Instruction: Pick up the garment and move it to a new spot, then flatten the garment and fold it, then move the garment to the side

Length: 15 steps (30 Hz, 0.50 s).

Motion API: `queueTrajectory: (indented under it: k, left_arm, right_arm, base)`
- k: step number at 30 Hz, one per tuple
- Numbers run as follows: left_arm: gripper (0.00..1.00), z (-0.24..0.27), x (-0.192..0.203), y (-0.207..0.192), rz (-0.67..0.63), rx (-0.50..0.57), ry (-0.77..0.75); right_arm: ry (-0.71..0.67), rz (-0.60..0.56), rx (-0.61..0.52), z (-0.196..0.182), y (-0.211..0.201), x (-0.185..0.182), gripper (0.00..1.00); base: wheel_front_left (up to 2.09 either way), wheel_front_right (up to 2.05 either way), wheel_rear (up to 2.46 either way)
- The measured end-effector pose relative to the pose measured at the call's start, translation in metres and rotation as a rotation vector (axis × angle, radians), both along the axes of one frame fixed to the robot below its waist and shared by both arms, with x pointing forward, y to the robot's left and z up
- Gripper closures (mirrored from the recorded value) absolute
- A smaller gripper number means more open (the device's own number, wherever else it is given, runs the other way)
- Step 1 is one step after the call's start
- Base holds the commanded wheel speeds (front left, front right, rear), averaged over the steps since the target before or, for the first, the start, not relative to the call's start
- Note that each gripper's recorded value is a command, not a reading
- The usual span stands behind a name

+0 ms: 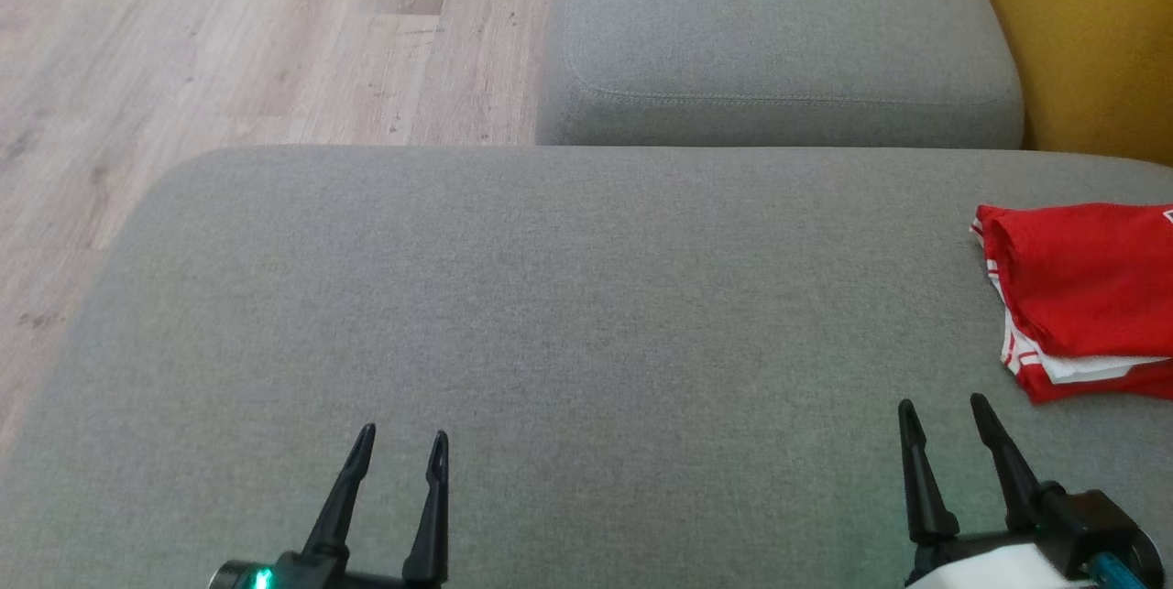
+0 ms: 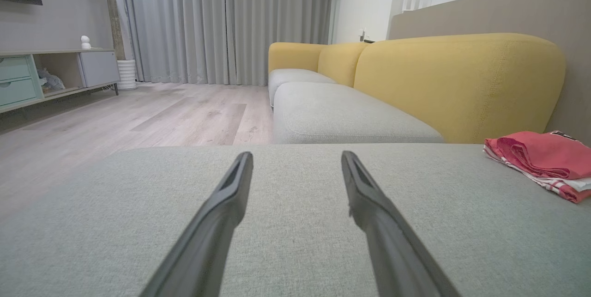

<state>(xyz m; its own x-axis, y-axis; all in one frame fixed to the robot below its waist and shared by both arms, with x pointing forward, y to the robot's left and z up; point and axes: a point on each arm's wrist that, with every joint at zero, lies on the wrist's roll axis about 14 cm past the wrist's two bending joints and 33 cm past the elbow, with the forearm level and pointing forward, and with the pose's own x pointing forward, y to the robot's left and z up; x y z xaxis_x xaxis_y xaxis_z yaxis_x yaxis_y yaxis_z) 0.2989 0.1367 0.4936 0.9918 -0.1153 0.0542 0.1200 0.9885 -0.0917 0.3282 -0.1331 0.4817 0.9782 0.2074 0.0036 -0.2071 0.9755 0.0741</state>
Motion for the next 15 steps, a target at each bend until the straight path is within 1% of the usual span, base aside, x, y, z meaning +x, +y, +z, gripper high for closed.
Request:
queueTrajectory:
  k: [15]
  left_arm:
    - [0.0, -0.004, -0.003, 0.011, 0.046, 0.007, 0.012]
  right_arm:
    - [-0.004, -0.013, 0.007, 0.001, -0.004, -0.004, 0.0]
  base:
    - [0.0, 0.0, 0.0]
